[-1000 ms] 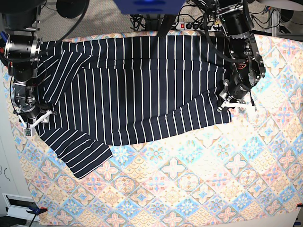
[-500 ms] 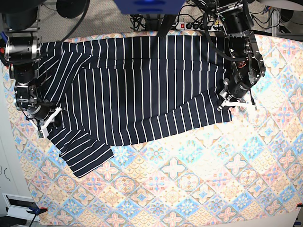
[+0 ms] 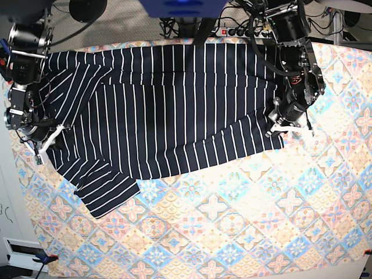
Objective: Fold the T-shirt properly
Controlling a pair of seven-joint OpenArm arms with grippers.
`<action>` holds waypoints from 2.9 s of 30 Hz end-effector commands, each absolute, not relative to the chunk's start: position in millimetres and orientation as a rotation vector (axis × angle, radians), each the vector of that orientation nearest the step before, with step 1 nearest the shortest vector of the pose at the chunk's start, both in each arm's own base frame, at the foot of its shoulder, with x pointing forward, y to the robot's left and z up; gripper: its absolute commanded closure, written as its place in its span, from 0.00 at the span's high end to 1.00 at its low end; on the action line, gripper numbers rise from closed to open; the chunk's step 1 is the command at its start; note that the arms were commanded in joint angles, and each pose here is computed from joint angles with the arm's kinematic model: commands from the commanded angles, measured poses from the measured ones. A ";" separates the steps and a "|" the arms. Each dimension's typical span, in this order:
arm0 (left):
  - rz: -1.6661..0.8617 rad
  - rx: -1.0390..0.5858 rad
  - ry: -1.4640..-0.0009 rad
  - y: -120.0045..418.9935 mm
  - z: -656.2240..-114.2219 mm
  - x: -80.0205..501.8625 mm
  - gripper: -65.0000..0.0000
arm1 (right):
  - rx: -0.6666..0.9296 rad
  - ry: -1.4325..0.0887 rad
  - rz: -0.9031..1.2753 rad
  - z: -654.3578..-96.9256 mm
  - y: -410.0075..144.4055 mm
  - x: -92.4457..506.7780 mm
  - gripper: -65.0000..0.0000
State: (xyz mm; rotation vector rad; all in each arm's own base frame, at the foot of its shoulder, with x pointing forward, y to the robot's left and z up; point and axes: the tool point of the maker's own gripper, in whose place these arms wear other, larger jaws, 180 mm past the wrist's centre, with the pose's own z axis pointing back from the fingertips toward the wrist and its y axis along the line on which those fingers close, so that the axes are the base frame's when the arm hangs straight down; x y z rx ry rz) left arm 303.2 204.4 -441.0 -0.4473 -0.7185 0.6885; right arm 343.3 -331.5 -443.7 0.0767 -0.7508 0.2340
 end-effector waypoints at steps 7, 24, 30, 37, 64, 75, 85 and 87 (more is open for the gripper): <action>0.678 -0.453 -0.772 210.2 -426.5 314.6 0.00 | 0.029 -0.846 0.303 -409.9 -333.8 349.2 0.02; 0.679 -0.454 -0.769 209.2 -427.5 314.0 0.00 | -0.032 -0.832 0.358 -402.0 -323.8 395.5 0.46; 0.678 -0.453 -0.770 209.3 -427.1 314.5 0.00 | 0.005 -0.880 0.396 -387.9 -292.7 423.8 0.46; 0.678 -0.452 -0.768 209.3 -428.1 313.2 0.00 | 0.043 -0.897 0.399 -389.0 -270.5 431.9 0.46; 0.677 -0.453 -0.764 208.6 -428.7 312.5 0.00 | 0.199 -0.911 0.221 -431.5 -251.0 433.4 0.46; 0.677 -0.446 -0.753 210.2 -432.1 307.2 0.00 | 0.218 -0.930 0.193 -432.1 -249.4 436.3 0.18; 0.677 -0.444 -0.752 210.9 -432.5 306.5 0.00 | 0.191 -0.990 0.243 -410.2 -250.0 445.3 0.02; 0.677 -0.444 -0.752 210.9 -432.5 306.5 0.00 | 0.168 -0.978 0.273 -407.4 -251.3 439.8 0.02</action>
